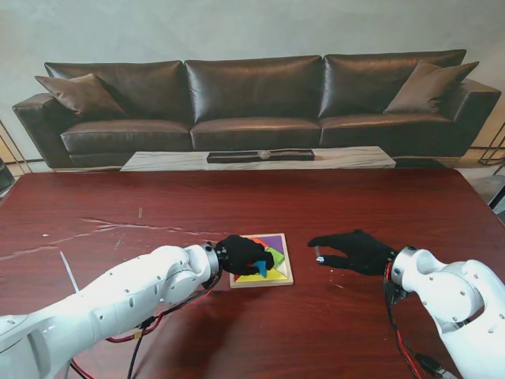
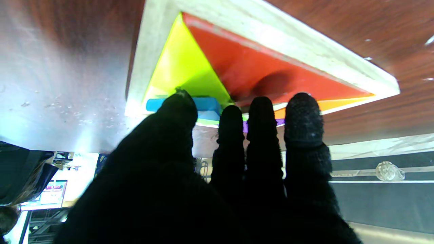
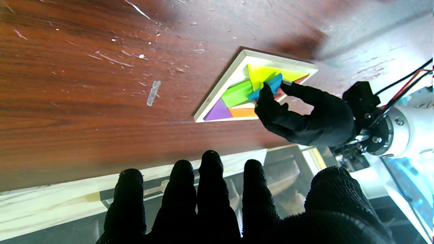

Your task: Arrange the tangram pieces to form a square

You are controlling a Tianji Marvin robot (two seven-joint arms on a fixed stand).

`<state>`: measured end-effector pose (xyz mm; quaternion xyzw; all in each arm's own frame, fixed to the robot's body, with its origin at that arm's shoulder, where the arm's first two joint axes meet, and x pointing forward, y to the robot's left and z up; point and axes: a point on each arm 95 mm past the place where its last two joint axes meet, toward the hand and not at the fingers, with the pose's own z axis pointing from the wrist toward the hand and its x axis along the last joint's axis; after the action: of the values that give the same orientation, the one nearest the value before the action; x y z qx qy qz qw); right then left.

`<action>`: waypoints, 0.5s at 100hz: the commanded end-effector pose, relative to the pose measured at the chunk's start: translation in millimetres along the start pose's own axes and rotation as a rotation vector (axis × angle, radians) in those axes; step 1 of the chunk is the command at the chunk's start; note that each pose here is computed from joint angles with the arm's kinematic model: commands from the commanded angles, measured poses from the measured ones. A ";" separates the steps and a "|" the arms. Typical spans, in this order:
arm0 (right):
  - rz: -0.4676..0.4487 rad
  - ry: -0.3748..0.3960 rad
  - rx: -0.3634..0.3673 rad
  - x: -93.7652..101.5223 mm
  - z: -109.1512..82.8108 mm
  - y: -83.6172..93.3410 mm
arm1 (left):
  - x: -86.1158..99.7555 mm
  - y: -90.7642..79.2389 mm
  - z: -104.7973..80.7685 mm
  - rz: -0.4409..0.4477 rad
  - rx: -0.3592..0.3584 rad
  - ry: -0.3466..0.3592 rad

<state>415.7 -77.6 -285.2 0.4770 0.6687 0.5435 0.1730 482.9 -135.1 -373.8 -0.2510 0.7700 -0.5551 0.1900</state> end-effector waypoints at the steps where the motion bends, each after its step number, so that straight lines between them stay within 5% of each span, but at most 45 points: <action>1: -0.004 0.002 0.002 2.3 -0.2 -1.9 | 4.7 -0.6 4.1 -0.005 0.006 0.018; 50: 0.001 0.003 0.002 2.4 -0.4 -3.7 | 11.2 -7.2 20.9 -0.015 0.068 0.043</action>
<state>415.0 -79.0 -285.4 0.4784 0.6672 0.5436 0.1749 484.9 -151.7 -378.3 -0.2403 0.7571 -0.5798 0.1811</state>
